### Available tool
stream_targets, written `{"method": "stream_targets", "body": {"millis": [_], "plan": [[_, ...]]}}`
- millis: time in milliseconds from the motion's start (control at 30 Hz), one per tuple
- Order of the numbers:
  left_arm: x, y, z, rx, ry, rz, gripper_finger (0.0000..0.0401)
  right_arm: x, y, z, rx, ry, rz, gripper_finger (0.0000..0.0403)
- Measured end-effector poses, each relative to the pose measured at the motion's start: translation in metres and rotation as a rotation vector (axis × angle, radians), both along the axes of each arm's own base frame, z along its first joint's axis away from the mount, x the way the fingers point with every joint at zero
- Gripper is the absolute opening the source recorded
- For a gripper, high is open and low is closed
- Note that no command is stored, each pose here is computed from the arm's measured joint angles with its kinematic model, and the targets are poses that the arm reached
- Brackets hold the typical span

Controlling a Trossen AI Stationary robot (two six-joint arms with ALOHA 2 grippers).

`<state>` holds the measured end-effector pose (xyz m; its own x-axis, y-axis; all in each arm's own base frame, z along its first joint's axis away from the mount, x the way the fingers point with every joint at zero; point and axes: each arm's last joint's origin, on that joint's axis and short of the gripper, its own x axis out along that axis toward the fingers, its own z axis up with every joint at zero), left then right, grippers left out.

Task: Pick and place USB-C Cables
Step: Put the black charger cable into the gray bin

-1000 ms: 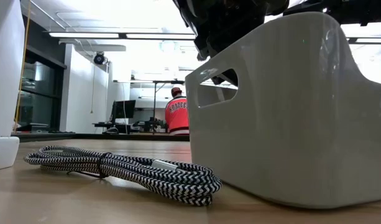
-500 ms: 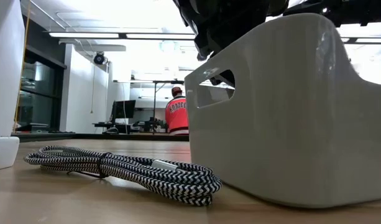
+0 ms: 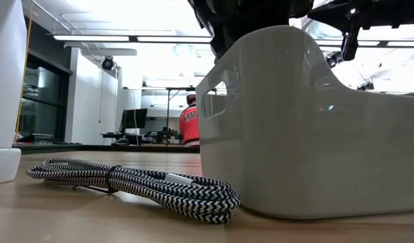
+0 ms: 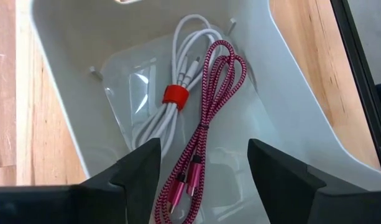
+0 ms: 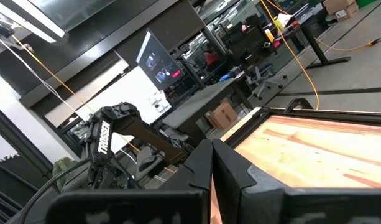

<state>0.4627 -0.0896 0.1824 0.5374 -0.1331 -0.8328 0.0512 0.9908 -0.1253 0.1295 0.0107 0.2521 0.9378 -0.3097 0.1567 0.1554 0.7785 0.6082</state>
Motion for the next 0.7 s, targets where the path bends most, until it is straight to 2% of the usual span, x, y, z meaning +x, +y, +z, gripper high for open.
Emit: {"method": "stream_targets", "body": {"millis": [433,600,700], "plan": [[-0.001,0.006,0.006,-0.004,-0.001,0.009,0.0223,0.000,0.000,0.000,0.000,0.000,0.000,0.0000],[-0.004,0.018,0.029,-0.034,-0.043,0.048,0.0223,0.000,0.000,0.000,0.000,0.000,0.000,0.0000],[-0.012,0.031,0.061,-0.054,-0.118,0.077,0.0223,0.000,0.000,0.000,0.000,0.000,0.000,0.0000]]}}
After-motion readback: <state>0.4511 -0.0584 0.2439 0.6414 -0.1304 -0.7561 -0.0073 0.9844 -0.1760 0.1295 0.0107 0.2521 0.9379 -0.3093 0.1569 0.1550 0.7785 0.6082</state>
